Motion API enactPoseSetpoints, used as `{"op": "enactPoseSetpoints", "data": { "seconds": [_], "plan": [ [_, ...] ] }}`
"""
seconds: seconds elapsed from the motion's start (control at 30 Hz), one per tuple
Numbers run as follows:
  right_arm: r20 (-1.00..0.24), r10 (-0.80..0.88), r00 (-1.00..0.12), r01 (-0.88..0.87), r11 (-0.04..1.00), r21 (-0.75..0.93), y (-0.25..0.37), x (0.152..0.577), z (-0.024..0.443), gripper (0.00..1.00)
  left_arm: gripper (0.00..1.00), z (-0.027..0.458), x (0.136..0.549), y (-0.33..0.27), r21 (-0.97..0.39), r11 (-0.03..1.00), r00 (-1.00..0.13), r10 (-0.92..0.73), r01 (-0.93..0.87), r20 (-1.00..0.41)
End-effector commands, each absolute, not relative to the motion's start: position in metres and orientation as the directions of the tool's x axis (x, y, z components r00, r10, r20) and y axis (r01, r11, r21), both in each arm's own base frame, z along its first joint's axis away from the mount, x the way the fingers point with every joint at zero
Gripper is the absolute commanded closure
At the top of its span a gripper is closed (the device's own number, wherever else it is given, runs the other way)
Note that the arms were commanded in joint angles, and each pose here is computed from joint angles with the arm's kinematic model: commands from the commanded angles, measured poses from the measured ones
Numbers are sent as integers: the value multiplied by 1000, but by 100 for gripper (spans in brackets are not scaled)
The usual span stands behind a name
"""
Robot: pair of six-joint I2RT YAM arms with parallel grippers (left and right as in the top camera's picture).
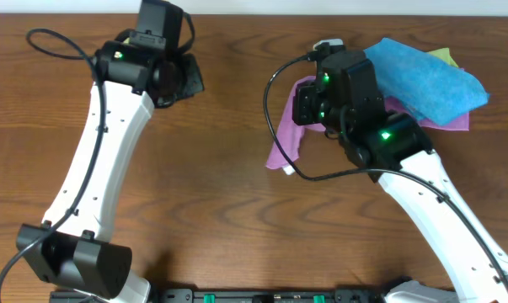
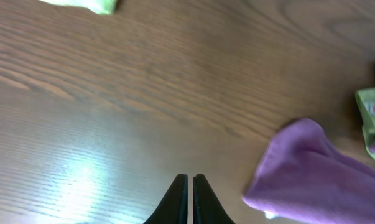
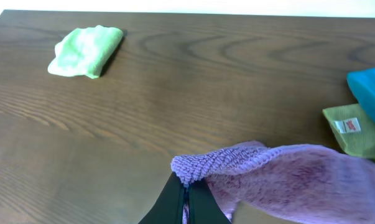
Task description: Fold the cloth
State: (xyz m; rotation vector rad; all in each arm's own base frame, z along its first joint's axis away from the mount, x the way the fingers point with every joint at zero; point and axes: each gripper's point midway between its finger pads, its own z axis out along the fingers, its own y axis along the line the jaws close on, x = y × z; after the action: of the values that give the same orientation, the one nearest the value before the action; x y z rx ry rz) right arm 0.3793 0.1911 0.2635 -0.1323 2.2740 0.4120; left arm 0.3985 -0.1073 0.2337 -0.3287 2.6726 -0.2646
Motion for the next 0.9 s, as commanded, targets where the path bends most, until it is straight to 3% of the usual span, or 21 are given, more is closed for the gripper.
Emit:
{"op": "enactPoseSetpoints", "data": {
  "seconds": [0.0, 0.2, 0.3, 0.57, 0.87],
  "plan": [
    [-768, 62, -638, -229, 937, 266, 197, 387, 276, 99, 94, 237, 395, -122, -279, 949, -894, -250, -149, -372],
    [-911, 116, -395, -283, 929, 240, 202, 422, 335, 99, 94, 237, 391, -131, -311, 939, -903, -254, -145, -347],
    [-932, 150, -331, -303, 918, 255, 207, 432, 351, 99, 94, 236, 391, -130, -310, 940, -903, -254, -146, -346],
    [-773, -12, -634, -274, 938, 211, 221, 395, 256, 99, 94, 224, 382, -125, -270, 951, -920, -235, -152, -312],
    [-574, 19, -818, -147, 959, 241, 215, 348, 210, 98, 94, 194, 367, -122, -239, 956, -945, -228, -172, -233]
  ]
}}
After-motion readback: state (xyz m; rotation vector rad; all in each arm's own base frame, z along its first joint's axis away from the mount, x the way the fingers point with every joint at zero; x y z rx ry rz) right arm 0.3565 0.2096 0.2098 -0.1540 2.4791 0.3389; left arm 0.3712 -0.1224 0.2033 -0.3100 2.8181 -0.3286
